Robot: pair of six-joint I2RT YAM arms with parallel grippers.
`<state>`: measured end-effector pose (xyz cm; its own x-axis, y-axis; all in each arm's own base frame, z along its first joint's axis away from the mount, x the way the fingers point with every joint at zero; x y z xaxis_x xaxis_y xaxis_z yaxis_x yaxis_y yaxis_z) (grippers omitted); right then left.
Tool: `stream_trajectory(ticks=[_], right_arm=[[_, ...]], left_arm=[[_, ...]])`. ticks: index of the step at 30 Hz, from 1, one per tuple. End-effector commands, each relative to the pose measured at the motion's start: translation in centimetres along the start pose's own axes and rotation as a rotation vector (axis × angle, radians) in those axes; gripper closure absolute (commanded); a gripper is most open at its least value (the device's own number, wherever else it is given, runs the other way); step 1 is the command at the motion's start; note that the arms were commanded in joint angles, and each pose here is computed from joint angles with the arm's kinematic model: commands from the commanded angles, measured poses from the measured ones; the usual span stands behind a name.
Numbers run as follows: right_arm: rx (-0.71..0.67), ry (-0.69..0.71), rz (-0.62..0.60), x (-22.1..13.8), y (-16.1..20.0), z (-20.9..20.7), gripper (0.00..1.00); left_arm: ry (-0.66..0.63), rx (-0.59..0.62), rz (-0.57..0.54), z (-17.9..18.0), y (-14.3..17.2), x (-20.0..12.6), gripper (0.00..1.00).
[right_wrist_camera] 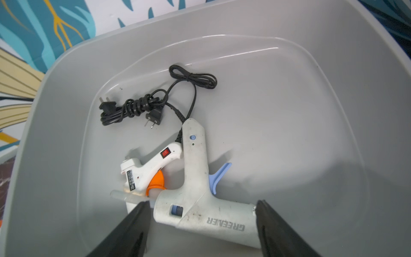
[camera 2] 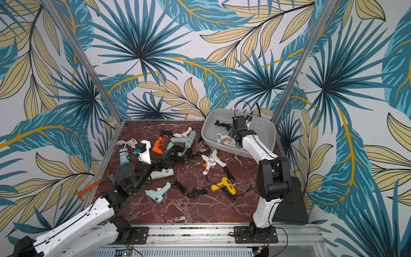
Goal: Put the hot melt glue gun into the storage box
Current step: Place the hot melt adhesive gun in the storage box, then pick up the hot melt adhesive gun from the center of the board.
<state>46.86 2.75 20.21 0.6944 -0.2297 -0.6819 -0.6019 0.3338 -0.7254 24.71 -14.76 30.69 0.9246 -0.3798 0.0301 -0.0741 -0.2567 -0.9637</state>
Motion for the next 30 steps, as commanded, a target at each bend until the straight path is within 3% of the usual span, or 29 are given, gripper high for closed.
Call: stream_trajectory(ticks=[1, 6, 17, 23, 30], right_arm=[[-0.101, -0.068, 0.113, -1.0, 1.4, 0.6, 0.29], [-0.166, -0.142, 0.177, -3.6, 2.3, 1.3, 0.37], [-0.36, -0.266, 0.339, -7.7, 8.9, 3.1, 0.39], [-0.462, -0.354, 0.47, -6.6, 13.4, 3.2, 0.41], [-0.558, -0.429, 0.519, -3.9, 15.8, 4.3, 0.37]], left_arm=[[-0.062, -0.02, 0.012, 0.9, -0.4, -0.1, 0.0], [-0.152, -0.054, 0.072, 2.1, 0.4, 0.0, 0.0], [-0.2, -0.102, 0.234, 3.0, 3.1, 2.1, 0.0], [-0.179, -0.126, 0.283, 2.8, 4.1, 3.1, 0.0], [-0.164, -0.146, 0.291, 2.8, 4.4, 3.4, 0.0]])
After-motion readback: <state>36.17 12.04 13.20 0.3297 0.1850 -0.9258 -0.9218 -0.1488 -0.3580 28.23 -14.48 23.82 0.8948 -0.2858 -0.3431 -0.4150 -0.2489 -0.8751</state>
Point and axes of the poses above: each gripper's point midway between its finger pads, its own x axis out along the fingers, its own z axis along the line the jaws close on, y = z × x, the point moved 5 cm from there along -x, back along the fingers, and after that the axes turned 6 degrees about -x, right-handed, at the moved point
